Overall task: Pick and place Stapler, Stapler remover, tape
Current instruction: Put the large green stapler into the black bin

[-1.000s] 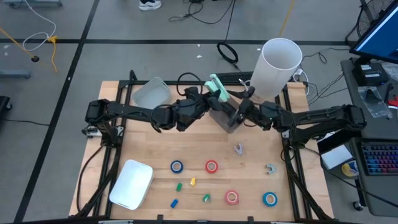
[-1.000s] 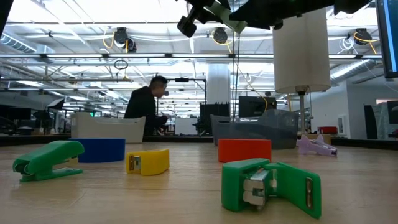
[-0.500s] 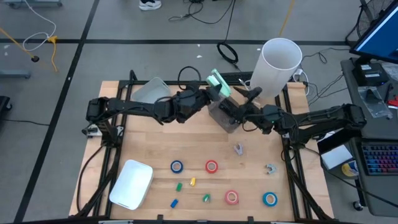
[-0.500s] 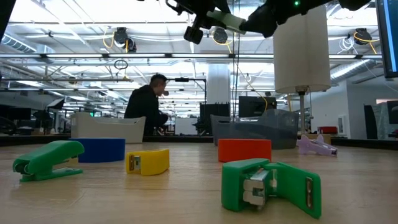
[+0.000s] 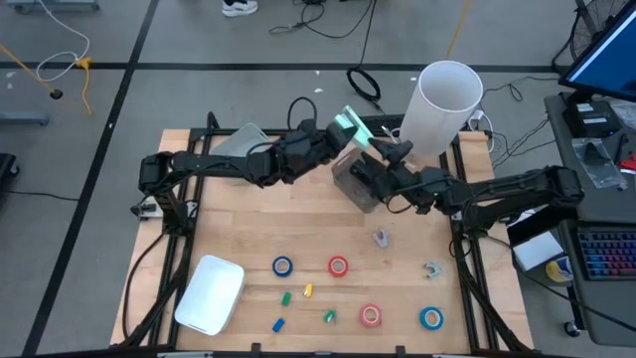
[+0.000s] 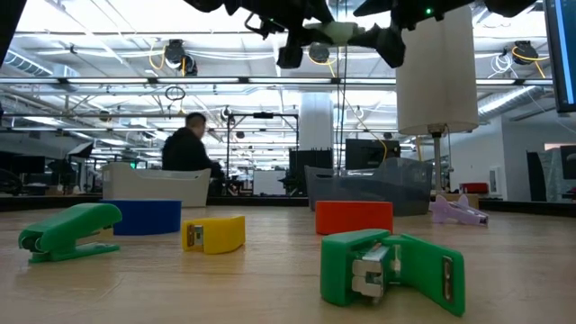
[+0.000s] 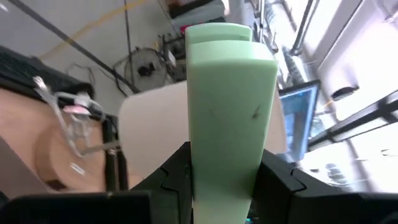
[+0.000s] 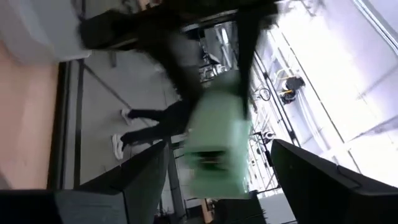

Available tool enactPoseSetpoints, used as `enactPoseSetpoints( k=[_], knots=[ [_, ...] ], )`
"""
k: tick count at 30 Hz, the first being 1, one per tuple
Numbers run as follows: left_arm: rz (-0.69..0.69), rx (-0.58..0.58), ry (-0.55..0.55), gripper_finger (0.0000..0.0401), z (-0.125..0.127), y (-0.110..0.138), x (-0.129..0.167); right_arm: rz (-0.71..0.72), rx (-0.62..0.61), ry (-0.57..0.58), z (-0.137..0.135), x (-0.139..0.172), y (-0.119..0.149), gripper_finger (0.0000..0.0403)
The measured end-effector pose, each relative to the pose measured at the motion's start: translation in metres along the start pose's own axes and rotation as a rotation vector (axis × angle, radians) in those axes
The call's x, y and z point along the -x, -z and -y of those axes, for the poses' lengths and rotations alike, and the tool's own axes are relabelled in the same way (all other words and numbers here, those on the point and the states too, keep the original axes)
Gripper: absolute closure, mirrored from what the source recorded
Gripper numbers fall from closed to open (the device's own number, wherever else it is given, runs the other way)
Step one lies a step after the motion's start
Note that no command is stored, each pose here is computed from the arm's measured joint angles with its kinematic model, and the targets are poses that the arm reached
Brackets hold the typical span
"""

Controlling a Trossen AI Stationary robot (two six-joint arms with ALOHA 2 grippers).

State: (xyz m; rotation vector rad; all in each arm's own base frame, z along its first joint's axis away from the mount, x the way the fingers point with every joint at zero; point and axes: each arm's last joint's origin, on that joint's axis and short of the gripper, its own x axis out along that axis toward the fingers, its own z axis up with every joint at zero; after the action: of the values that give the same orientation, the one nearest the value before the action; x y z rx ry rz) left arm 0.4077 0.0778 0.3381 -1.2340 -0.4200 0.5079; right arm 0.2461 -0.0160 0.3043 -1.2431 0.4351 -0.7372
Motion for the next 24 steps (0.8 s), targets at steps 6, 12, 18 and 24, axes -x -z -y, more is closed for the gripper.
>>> enactPoseSetpoints(
  k=[6, 12, 18, 24],
  knots=[
    [-0.031, 0.037, 0.016, 0.0282, 0.001, 0.003, 0.001, -0.022, 0.048, -0.010, -0.009, -0.008, 0.001, 0.0126],
    [-0.034, 0.044, 0.011, 0.0282, 0.002, 0.008, 0.003, -0.029, 0.087, 0.021, -0.015, -0.015, -0.002, 0.0126],
    [-0.028, 0.047, 0.005, 0.0282, 0.002, 0.010, 0.005, -0.037, 0.095, 0.020, -0.019, -0.019, -0.003, 0.0140],
    [-0.029, 0.046, -0.006, 0.0282, 0.001, 0.011, 0.005, -0.038, 0.093, 0.029, -0.020, -0.020, -0.004, 0.0196]
  ],
)
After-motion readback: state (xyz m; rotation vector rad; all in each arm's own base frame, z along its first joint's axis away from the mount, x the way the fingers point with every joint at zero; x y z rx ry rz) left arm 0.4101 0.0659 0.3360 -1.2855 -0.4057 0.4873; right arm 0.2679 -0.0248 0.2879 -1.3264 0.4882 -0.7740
